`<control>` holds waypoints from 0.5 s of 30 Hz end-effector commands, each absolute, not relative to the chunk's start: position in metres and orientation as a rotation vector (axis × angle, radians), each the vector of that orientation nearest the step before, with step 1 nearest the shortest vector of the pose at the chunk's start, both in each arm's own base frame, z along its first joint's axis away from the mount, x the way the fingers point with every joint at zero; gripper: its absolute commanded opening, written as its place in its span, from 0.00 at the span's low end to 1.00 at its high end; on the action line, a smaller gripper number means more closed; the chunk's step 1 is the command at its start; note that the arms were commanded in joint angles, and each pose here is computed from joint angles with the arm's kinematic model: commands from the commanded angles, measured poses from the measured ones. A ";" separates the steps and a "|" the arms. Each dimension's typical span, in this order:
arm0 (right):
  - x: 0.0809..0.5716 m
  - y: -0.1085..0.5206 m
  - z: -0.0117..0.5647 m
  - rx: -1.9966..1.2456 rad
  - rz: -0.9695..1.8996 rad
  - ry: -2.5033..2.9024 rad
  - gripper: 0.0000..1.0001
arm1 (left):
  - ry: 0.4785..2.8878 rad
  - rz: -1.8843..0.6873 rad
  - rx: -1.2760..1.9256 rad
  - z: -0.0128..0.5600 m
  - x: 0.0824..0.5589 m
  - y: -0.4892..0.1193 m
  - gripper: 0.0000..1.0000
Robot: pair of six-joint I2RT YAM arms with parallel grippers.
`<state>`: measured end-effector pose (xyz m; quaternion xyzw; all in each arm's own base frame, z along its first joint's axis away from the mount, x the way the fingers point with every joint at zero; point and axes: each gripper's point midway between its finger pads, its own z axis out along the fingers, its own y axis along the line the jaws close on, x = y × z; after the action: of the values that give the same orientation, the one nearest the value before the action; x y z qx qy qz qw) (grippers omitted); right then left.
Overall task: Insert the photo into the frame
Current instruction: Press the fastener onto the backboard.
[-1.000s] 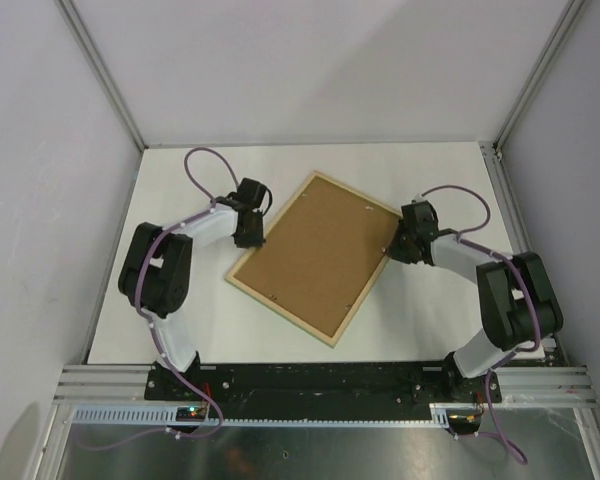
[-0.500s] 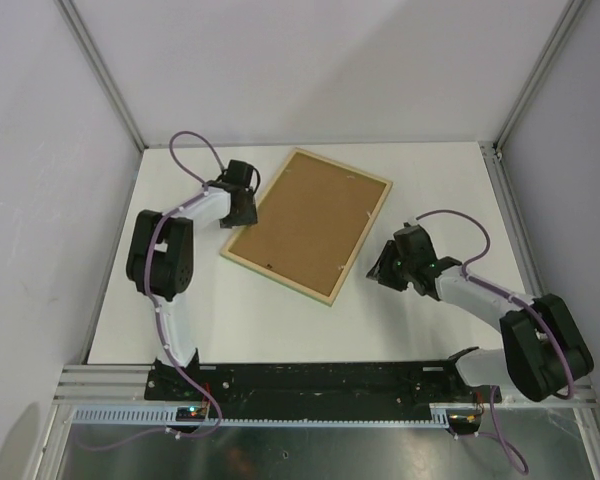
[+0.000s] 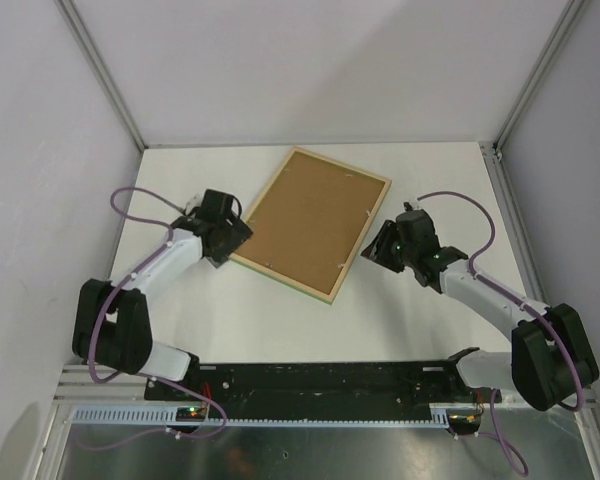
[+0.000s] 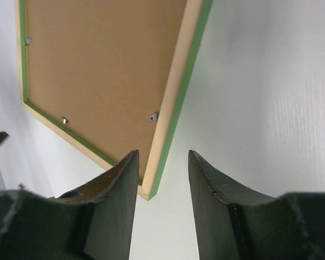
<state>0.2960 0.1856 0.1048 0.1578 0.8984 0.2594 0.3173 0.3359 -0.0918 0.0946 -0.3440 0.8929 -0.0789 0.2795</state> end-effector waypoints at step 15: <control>0.301 0.180 0.130 0.369 0.635 2.326 0.46 | 2.357 -0.241 -1.348 0.047 0.301 -0.161 0.73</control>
<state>0.2939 0.1802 0.1082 0.1481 0.9050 0.2413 0.3176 0.2974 -0.1664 0.0524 -0.4496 0.8647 -0.1041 0.1980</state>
